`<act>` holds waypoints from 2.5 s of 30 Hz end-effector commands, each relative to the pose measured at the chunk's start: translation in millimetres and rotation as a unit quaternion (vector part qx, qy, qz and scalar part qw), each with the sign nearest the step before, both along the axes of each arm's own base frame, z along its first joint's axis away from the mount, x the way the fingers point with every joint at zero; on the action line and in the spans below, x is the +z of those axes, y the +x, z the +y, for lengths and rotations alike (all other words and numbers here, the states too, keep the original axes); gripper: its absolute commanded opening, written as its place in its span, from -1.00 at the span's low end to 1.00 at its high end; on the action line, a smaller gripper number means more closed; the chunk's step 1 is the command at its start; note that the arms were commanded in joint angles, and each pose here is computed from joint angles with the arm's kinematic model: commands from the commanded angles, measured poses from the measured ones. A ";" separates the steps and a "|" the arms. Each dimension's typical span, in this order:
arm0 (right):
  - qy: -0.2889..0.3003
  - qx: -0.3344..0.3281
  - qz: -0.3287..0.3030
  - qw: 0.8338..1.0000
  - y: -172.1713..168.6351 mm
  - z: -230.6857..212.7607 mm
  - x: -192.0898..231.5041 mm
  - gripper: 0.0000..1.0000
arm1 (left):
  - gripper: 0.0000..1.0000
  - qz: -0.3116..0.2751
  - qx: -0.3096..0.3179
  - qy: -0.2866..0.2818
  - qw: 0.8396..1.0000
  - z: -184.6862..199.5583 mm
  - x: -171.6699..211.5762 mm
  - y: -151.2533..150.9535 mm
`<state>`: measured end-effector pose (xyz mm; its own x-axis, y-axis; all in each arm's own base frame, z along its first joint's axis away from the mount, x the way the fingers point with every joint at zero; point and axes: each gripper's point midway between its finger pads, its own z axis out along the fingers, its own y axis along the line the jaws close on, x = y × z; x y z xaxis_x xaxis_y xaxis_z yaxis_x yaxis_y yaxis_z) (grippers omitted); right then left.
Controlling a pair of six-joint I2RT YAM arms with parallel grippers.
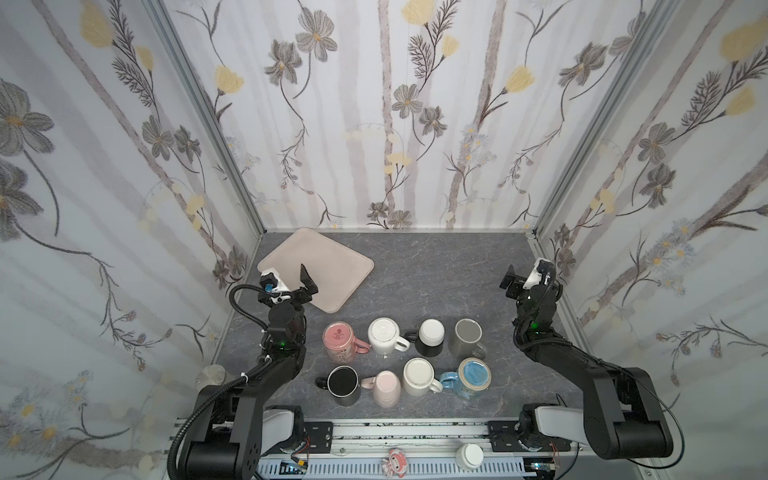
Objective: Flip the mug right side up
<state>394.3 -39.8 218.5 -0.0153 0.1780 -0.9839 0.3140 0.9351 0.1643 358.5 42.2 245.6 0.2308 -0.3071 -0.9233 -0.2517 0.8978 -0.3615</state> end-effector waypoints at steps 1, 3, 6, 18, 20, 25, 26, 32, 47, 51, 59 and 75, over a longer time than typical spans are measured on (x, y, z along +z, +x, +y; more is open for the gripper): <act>0.144 -0.080 -0.004 0.986 -10.4 -22.2 -8.4 0.99 | 1.00 -0.065 0.071 -0.198 0.976 34.6 6.5 -12.8; 0.244 -0.103 -0.001 0.964 -16.8 -31.1 -18.8 0.99 | 1.00 -0.061 0.106 -0.321 0.939 50.1 -11.8 -19.4; 0.298 0.007 -0.015 0.954 -2.7 -9.2 -15.4 0.99 | 1.00 -0.070 0.007 -0.341 0.937 34.0 0.6 -7.1; 0.287 0.144 0.162 0.933 21.4 70.9 -63.3 0.96 | 1.00 0.086 -0.215 -0.202 0.952 -64.1 27.8 51.6; 0.275 0.148 0.170 0.935 17.7 78.7 -64.4 0.97 | 1.00 0.160 -0.229 -0.151 0.948 -88.6 10.7 65.8; 0.262 0.169 0.189 0.931 10.6 97.8 -63.7 0.96 | 0.82 0.283 -0.277 -0.050 0.917 -154.3 -32.2 88.5; 0.258 0.170 0.193 0.931 9.2 99.5 -63.4 0.96 | 0.77 0.303 -0.282 -0.030 0.910 -166.8 -40.5 92.3; 0.243 0.177 0.189 0.935 2.9 104.7 -49.8 0.96 | 0.67 0.397 -0.231 0.098 0.883 -204.4 -86.1 115.3; 0.242 0.190 0.178 0.935 -6.2 113.1 -40.8 0.96 | 0.31 0.493 -0.174 0.143 0.840 -222.3 -169.7 142.6; 0.242 0.189 0.175 0.935 -5.5 112.9 -39.7 0.96 | 0.23 0.505 -0.169 0.147 0.833 -222.7 -184.5 140.8; 0.245 0.193 0.174 0.934 -6.1 114.2 -38.9 0.97 | 0.12 0.519 -0.161 0.152 0.826 -222.5 -202.3 144.8; 0.241 0.187 0.173 0.936 -7.0 111.2 -39.0 0.97 | -0.33 0.551 -0.154 0.154 0.806 -221.9 -232.2 148.2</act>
<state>385.2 74.3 174.8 -0.4932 0.5131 -0.7025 0.0889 0.8330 0.5460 512.6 -183.7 22.9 -0.8023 0.0870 -0.5906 -0.0147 0.9861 0.1653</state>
